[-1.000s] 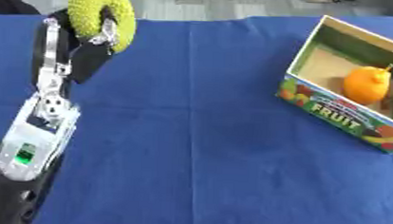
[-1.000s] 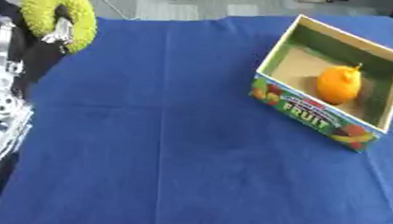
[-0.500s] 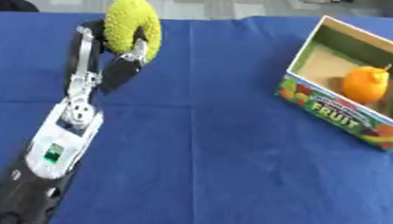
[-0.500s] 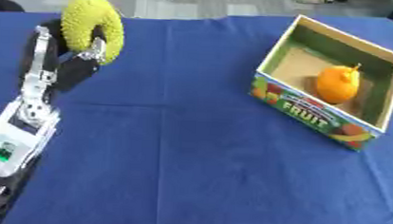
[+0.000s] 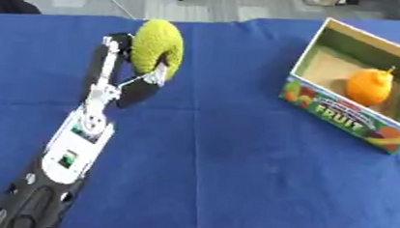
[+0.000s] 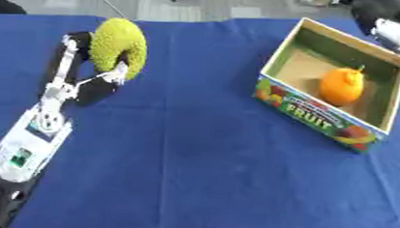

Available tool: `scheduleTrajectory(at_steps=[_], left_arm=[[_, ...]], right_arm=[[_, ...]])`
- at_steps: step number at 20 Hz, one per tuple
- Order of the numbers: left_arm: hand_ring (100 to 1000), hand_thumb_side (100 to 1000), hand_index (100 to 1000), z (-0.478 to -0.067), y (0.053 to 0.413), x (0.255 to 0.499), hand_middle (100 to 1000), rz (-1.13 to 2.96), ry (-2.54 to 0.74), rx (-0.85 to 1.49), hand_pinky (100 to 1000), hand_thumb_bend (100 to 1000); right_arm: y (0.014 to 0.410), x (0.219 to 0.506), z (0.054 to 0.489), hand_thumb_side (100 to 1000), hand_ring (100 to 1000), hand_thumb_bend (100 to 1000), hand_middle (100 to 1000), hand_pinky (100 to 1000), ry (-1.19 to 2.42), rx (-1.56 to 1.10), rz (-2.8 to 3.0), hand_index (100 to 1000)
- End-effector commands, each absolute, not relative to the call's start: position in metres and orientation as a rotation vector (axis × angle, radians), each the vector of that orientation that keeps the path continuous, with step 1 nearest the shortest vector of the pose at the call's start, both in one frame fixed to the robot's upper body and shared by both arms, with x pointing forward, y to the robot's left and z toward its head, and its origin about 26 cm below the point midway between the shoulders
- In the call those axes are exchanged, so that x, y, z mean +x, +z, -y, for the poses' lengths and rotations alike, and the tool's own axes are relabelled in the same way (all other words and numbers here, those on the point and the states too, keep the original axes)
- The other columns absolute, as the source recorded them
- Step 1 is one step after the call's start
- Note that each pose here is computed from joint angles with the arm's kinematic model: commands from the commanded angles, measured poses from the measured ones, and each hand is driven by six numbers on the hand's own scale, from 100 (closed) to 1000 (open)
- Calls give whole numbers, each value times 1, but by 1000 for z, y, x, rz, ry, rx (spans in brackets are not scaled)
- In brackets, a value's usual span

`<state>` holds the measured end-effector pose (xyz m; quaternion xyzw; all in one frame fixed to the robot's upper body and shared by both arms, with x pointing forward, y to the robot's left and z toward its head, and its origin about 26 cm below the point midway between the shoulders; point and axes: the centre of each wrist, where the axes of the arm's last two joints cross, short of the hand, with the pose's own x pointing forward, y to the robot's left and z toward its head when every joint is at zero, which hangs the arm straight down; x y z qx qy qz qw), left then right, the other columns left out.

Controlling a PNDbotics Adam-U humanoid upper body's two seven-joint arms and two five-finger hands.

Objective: Pick up the objects with one hand, pass them to the other hand, and then place them into the box on the other side of the table.

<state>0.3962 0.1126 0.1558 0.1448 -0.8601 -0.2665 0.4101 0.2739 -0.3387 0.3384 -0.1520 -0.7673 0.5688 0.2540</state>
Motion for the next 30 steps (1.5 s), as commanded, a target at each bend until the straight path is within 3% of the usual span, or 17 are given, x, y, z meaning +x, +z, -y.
scheduleTrajectory(at_steps=[1,9,13,24,27,30], left_arm=[[465,183,446,-103,165,396,421,2208,-716,364,486,100],[468,179,447,-92,163,397,422,2216,-761,331,491,100],[468,174,447,-89,158,397,422,2208,-772,322,491,100],[469,158,447,-85,148,398,422,2194,-786,343,490,100],[469,152,447,-83,145,399,422,2191,-796,347,490,100],[470,135,448,-80,143,399,423,2196,-808,355,491,100]], right_arm=[[343,273,331,254,964,305,870,825,1687,-432,2055,916],[334,280,317,253,964,328,881,818,1865,-473,1907,917],[330,283,310,181,978,263,889,815,1903,-498,1837,923],[329,288,296,127,985,232,821,802,1946,-507,1660,924],[331,288,292,146,984,264,821,800,1965,-487,1641,925],[333,289,290,223,978,301,811,789,1954,-485,1649,930]])
